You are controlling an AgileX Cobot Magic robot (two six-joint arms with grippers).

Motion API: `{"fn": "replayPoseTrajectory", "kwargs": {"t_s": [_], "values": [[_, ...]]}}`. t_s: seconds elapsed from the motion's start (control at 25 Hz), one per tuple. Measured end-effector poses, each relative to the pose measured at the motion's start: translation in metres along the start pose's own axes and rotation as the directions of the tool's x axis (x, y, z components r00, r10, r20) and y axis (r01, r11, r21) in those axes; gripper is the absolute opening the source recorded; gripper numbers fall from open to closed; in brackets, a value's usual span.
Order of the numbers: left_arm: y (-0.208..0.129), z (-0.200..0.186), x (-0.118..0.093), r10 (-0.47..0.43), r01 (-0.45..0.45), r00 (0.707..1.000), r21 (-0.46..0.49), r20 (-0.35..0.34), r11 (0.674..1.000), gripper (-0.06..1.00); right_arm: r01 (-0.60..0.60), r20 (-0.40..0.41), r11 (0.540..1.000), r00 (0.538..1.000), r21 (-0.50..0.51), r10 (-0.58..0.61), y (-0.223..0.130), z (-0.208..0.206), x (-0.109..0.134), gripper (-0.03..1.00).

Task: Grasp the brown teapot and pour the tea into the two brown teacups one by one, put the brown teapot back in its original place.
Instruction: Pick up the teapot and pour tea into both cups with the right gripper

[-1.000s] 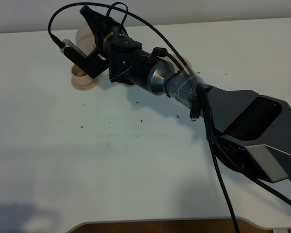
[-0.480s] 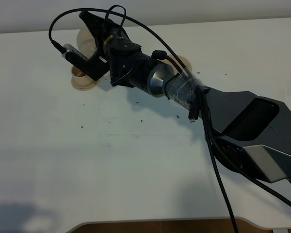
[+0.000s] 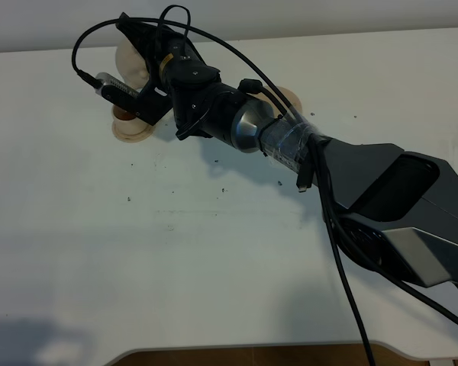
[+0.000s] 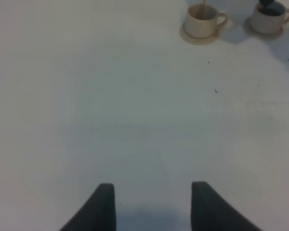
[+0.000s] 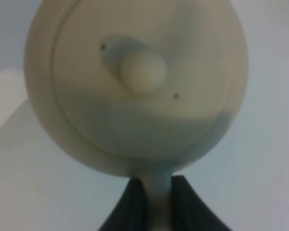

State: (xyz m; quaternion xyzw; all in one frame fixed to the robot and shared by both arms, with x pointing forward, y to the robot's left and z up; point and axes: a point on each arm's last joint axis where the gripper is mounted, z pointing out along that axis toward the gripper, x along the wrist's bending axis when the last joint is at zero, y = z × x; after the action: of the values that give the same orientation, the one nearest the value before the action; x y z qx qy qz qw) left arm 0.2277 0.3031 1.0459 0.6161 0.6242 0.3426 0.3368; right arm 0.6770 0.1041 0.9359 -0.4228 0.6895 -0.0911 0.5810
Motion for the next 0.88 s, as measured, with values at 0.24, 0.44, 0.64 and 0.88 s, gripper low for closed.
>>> {"fn": "replayPoseTrajectory", "kwargs": {"t_s": [0.24,0.44,0.64,0.88], "values": [[0.0,0.0,0.0,0.0,0.0,1.0,0.0,0.0,1.0,0.37,0.034,0.005,0.999,0.999,0.005,-0.034,-0.0005,0.0,-0.0005,0.13],[0.0,0.0,0.0,0.0,0.0,1.0,0.0,0.0,1.0,0.37,0.055,0.009,0.998,0.998,0.01,-0.055,-0.0009,0.0,-0.0008,0.13],[0.0,0.0,0.0,0.0,0.0,1.0,0.0,0.0,1.0,0.37,0.103,0.021,0.994,0.994,0.026,-0.103,-0.0022,0.0,-0.002,0.13],[0.0,0.0,0.0,0.0,0.0,1.0,0.0,0.0,1.0,0.37,0.126,0.026,0.992,0.992,0.034,-0.126,-0.0029,0.0,-0.0027,0.13]]}}
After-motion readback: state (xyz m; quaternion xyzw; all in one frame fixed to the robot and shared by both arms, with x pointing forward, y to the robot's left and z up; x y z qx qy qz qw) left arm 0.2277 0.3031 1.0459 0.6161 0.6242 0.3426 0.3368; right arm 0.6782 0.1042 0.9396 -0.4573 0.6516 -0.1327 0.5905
